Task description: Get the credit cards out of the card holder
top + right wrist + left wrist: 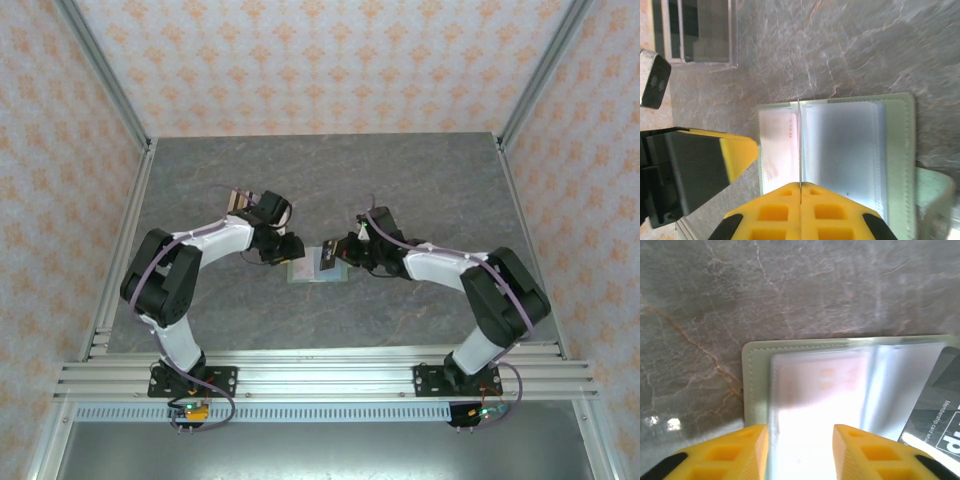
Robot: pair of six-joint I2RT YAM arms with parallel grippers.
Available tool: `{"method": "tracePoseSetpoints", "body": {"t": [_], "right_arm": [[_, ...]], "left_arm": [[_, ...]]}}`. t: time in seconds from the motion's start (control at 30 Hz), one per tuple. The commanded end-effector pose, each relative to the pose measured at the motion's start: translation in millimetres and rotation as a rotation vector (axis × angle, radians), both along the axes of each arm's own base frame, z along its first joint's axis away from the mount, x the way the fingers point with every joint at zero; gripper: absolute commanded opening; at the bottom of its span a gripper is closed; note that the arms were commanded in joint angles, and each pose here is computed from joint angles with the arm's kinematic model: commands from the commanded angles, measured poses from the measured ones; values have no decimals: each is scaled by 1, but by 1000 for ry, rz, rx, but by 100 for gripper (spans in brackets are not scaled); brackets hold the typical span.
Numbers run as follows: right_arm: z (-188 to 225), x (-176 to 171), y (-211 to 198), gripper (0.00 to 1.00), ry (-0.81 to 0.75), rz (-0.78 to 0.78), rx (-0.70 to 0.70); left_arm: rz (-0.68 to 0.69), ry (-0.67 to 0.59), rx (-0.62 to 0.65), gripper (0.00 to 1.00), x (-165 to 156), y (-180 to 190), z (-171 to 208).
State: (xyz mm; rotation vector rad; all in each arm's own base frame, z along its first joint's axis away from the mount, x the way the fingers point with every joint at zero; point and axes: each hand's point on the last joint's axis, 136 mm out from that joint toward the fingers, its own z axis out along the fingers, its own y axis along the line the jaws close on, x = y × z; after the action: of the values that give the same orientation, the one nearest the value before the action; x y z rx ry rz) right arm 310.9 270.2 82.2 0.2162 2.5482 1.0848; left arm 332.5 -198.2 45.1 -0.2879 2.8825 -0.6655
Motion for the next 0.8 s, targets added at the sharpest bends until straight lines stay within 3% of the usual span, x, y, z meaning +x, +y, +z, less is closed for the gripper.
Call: {"method": "tracePoseSetpoints", "body": {"t": [0.0, 0.17, 0.33, 0.47, 0.6, 0.77], "right_arm": [[25, 2, -12, 0, -77, -15, 13], [86, 5, -1, 0, -185, -4, 172], [140, 11, 14, 0, -234, -1, 369], [174, 16, 21, 0, -258, 7, 490], [193, 22, 20, 0, -266, -1, 577], [194, 26, 22, 0, -239, 1, 631]], "left_arm": [[38, -78, -105, 48, 13, -1, 52], [95, -177, -292, 68, 18, -5, 102], [118, -250, -504, 79, 17, -21, 146], [118, -290, -669, 80, 16, -32, 179], [96, -315, -706, 79, 14, -35, 196], [71, -315, -778, 65, 14, -44, 207]]}}
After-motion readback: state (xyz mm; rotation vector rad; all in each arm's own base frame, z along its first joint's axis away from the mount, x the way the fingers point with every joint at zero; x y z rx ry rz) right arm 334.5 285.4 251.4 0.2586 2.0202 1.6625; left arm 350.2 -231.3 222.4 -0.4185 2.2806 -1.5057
